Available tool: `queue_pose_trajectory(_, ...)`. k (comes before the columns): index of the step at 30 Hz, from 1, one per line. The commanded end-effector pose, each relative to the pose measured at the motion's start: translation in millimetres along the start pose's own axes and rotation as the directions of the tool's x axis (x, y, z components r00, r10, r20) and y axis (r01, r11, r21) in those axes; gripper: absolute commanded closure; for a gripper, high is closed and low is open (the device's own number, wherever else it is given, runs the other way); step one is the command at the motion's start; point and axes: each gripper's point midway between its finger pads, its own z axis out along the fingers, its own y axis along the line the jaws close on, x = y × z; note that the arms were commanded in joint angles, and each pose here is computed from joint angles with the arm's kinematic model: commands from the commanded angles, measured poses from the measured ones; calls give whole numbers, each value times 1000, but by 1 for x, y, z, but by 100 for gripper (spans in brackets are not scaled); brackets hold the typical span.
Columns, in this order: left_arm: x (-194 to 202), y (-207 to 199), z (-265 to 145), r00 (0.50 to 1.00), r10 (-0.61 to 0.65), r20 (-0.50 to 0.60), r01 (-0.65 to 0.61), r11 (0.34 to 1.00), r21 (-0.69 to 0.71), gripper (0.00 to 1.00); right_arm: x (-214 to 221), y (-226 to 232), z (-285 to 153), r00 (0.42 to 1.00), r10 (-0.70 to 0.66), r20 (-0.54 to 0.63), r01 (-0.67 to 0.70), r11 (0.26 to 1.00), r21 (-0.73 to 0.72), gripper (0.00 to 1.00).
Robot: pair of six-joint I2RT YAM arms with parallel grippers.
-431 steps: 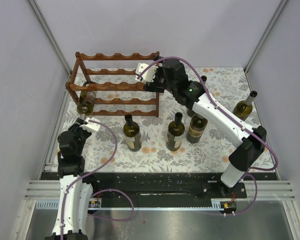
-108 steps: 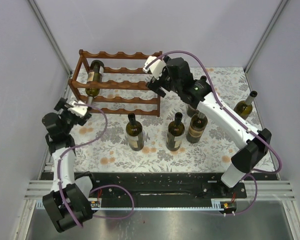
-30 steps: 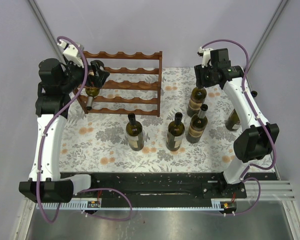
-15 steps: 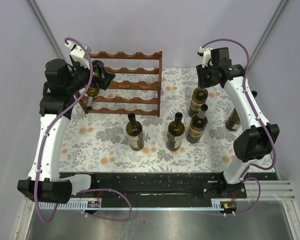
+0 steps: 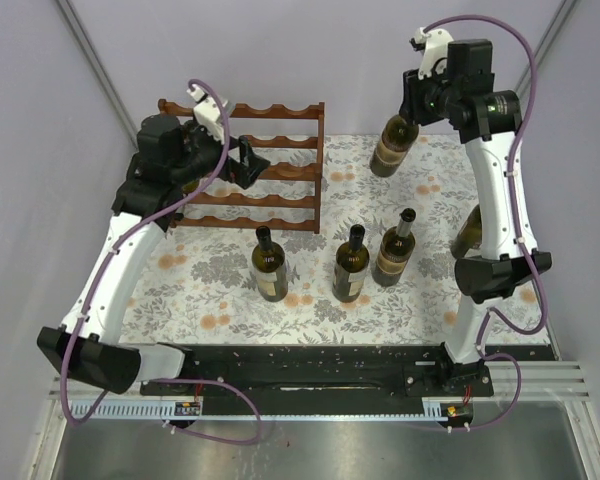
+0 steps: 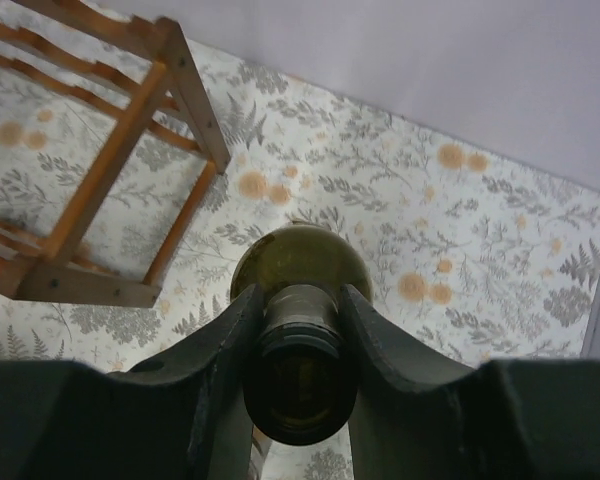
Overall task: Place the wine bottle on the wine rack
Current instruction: Pick up the wine bottle from the center of the board.
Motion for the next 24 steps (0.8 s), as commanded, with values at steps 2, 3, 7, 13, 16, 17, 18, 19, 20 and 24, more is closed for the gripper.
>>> queue_pose_trajectory(2,-45,-39,17,988,87,127,-100,990,102,1,-62,23,-52,975,-26,223,47,995,-92,100)
queue_pose_trajectory(3,-49,-45,21,987,88,131,-104,987,123,1,-67,27,-59,970,-20,242,49,992,-113,100)
queue_pose_trajectory(7,-53,-72,46,988,82,128,-108,972,210,1,-87,47,-90,946,6,324,62,978,-199,100)
queue_pose_trajectory(13,-57,-117,72,974,183,132,-218,915,340,1,-112,70,-145,894,12,449,118,958,-261,100)
queue_pose_trajectory(16,-53,-127,81,958,240,154,-282,877,388,1,-120,77,-165,871,22,490,134,950,-282,100)
queue_pose_trajectory(17,-50,-130,85,955,252,158,-296,864,408,1,-121,80,-170,866,29,498,138,945,-296,100)
queue_pose_trajectory(18,-48,-133,87,950,265,164,-310,850,425,1,-122,82,-176,862,34,506,143,941,-306,100)
queue_pose_trajectory(19,-46,-135,90,944,280,173,-329,836,440,1,-123,85,-180,859,41,511,146,936,-320,100)
queue_pose_trajectory(20,-43,-139,92,939,293,179,-343,822,455,1,-124,89,-184,856,50,515,150,929,-339,100)
queue_pose_trajectory(24,-44,-144,98,921,328,209,-389,788,477,1,-125,98,-196,850,73,522,157,910,-383,100)
